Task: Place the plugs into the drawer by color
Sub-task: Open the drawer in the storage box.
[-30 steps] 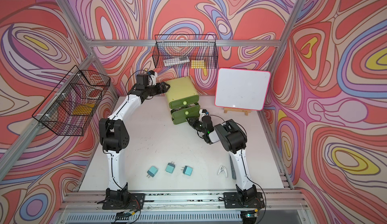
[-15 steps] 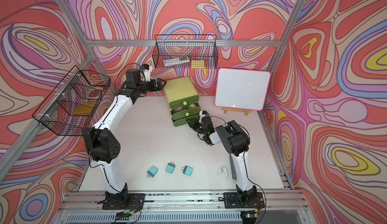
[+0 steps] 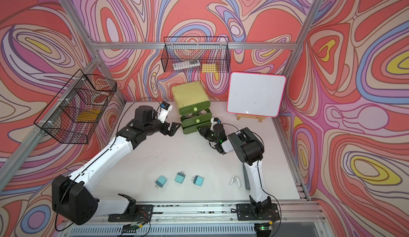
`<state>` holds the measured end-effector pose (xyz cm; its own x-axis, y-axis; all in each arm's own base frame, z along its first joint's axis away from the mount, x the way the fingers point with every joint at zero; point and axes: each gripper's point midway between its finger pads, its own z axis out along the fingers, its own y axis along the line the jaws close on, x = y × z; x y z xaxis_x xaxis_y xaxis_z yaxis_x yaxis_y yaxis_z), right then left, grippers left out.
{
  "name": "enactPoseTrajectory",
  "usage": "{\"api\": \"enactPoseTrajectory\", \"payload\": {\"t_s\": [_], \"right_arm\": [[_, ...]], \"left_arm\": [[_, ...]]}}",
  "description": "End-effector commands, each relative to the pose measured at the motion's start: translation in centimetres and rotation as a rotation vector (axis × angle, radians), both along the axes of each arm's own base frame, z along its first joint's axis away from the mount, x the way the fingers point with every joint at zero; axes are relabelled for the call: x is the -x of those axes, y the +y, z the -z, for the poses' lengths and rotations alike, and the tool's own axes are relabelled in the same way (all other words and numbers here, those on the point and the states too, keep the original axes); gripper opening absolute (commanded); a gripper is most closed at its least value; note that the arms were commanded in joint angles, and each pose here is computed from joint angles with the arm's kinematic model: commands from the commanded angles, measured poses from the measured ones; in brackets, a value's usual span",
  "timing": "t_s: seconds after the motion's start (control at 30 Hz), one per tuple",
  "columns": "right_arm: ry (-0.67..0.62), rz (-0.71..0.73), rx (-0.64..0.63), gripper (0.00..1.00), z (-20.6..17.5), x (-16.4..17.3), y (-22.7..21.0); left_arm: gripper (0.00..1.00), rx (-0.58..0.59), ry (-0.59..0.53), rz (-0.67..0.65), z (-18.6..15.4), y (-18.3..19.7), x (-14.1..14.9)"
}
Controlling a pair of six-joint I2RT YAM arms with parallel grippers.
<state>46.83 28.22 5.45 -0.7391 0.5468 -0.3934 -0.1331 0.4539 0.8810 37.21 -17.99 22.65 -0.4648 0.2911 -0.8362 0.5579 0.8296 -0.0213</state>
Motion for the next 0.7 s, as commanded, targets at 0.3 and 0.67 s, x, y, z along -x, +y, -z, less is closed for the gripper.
{"api": "enactPoseTrajectory", "payload": {"t_s": [0.3,0.67], "right_arm": [[0.003,-0.027,-0.016,0.01,-1.2,1.6,0.1],[-0.001,-0.039,-0.016,0.01,-1.7,1.5,0.2]], "left_arm": [[0.99,0.225,-0.138,-0.201,3.5,0.1,-4.0],[0.99,0.269,-0.156,-0.23,6.7,-0.7,-5.8]]}}
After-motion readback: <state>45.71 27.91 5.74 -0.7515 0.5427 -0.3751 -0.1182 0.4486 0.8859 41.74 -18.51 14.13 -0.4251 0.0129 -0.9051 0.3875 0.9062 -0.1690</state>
